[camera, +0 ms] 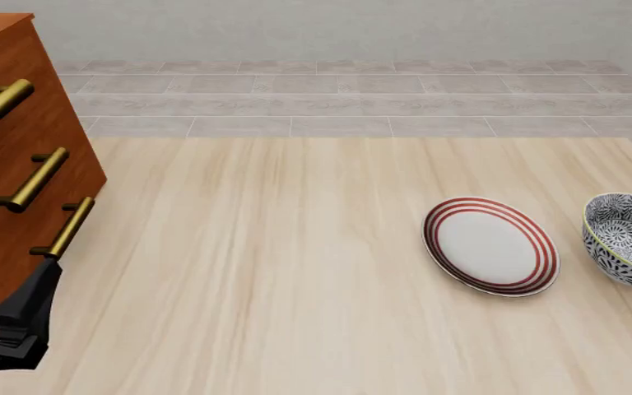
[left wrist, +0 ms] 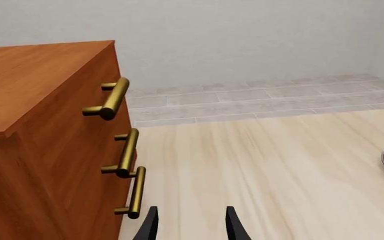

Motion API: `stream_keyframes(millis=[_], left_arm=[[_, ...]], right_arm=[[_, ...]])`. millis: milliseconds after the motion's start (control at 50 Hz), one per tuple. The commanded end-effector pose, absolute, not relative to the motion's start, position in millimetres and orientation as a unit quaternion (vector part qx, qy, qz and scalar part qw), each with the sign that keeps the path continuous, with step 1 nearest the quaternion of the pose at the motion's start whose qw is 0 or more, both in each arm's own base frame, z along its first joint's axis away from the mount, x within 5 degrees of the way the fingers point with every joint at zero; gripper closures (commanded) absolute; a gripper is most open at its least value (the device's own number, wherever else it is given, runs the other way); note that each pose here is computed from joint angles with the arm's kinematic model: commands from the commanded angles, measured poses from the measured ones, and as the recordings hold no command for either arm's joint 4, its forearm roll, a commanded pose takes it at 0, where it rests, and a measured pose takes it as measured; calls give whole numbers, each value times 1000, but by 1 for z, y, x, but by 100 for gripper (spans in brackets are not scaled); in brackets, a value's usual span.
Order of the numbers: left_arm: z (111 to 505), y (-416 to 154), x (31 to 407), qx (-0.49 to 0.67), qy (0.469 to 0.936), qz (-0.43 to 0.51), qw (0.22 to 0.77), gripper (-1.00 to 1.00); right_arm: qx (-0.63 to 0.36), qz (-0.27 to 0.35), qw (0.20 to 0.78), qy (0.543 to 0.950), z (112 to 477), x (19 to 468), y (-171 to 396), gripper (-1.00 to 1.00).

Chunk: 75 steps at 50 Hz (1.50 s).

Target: Put the bowl on top of the cabinet.

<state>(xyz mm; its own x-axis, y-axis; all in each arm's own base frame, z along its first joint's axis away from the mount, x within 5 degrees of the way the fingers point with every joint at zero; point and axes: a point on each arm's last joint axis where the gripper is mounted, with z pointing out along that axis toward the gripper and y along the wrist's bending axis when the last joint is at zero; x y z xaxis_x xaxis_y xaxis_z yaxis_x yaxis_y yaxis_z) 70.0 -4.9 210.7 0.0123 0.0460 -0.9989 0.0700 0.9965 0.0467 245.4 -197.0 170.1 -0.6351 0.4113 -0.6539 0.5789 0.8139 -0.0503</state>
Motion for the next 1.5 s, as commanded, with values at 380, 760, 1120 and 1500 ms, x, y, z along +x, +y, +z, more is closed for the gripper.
stream_keyframes(millis=[380, 760, 1120, 1500], left_arm=[[211, -5, 69, 39, 702, -8, 711, -100], [211, -5, 70, 38, 701, -8, 712, -100], [212, -5, 69, 38, 699, -9, 714, -100], [212, -5, 70, 36, 699, -11, 714, -100]], right_arm=[[278, -128, 319, 897, 162, 245, -198, 100], [267, -126, 349, 890, 198, 250, -185, 100], [264, -131, 384, 875, 242, 242, -173, 100], [231, -134, 422, 866, 290, 241, -154, 100]])
